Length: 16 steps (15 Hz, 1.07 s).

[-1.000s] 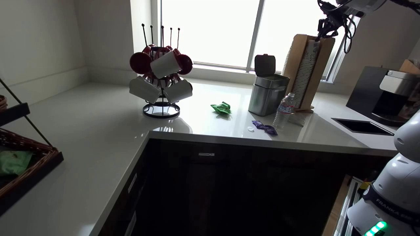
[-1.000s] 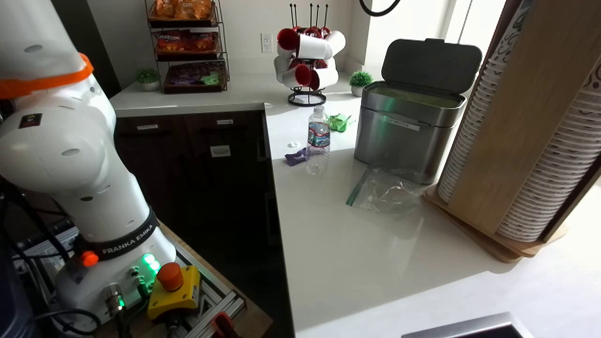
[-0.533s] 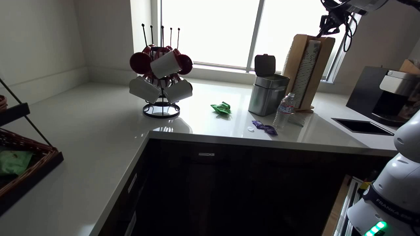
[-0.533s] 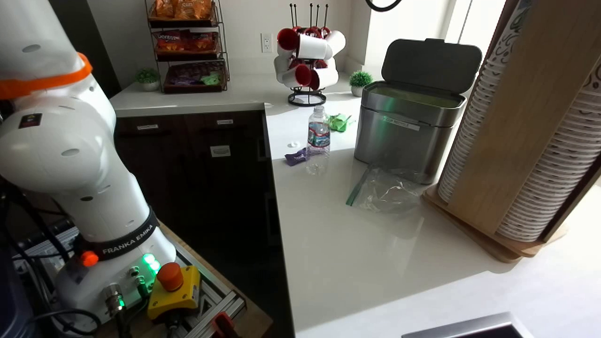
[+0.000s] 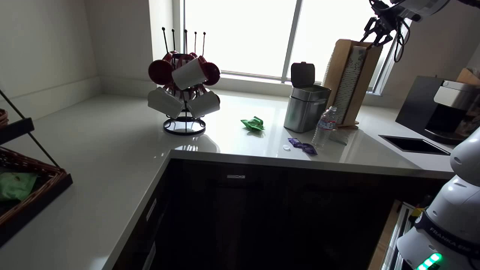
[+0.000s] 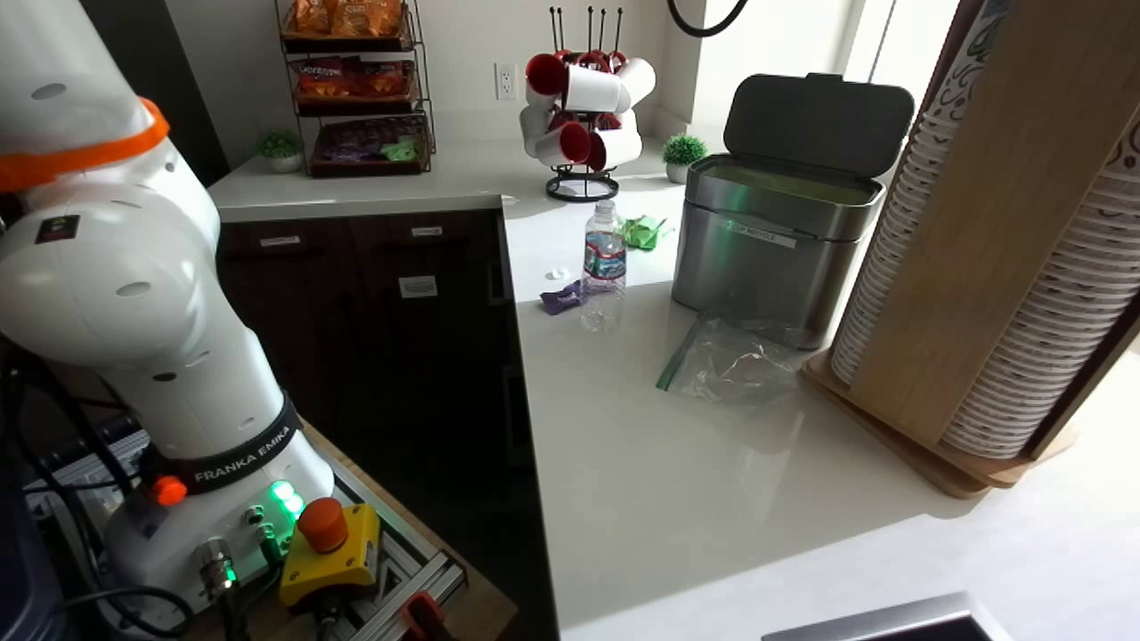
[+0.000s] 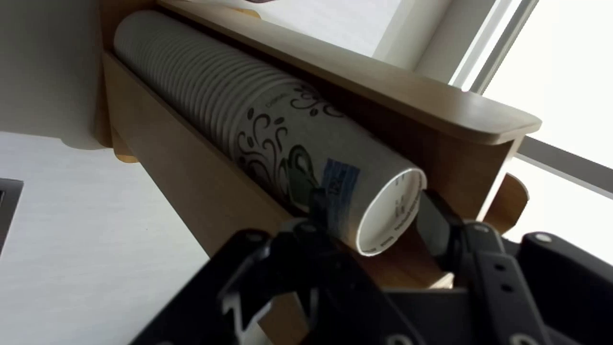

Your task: Pick up one cup from the stacked cups on the cup order and put it on the table

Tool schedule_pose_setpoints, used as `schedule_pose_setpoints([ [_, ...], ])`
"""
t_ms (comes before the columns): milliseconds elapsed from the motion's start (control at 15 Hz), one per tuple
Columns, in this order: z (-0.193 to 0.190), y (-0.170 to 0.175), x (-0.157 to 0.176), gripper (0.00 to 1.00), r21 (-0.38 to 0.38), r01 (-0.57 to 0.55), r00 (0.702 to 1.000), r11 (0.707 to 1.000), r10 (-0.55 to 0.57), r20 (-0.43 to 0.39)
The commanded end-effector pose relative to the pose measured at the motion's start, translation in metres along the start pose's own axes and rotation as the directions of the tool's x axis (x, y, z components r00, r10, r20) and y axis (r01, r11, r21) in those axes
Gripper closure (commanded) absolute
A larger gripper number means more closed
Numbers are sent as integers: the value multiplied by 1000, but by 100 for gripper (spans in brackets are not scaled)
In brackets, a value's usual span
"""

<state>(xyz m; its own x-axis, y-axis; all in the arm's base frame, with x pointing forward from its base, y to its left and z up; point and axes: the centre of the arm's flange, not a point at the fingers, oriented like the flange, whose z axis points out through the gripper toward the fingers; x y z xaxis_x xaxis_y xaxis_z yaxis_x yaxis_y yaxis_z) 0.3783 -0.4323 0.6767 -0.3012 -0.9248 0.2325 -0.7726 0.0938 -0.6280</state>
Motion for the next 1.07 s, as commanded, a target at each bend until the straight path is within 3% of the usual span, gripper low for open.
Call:
schedule_pose_setpoints([
  [0, -8, 25, 0, 45, 14, -29, 999, 999, 29, 18],
  [67, -10, 28, 4, 61, 13, -35, 999, 999, 35, 13],
  [133, -11, 31, 7, 62, 11, -41, 999, 999, 41, 8],
  [467, -12, 40, 20, 99, 5, -62, 998, 998, 62, -11],
  [800, -12, 48, 32, 100, -6, -75, 997, 997, 75, -25],
  [867, -13, 49, 32, 74, -5, -74, 997, 997, 74, -24],
  [1000, -17, 47, 33, 68, 7, -74, 997, 997, 75, -26],
])
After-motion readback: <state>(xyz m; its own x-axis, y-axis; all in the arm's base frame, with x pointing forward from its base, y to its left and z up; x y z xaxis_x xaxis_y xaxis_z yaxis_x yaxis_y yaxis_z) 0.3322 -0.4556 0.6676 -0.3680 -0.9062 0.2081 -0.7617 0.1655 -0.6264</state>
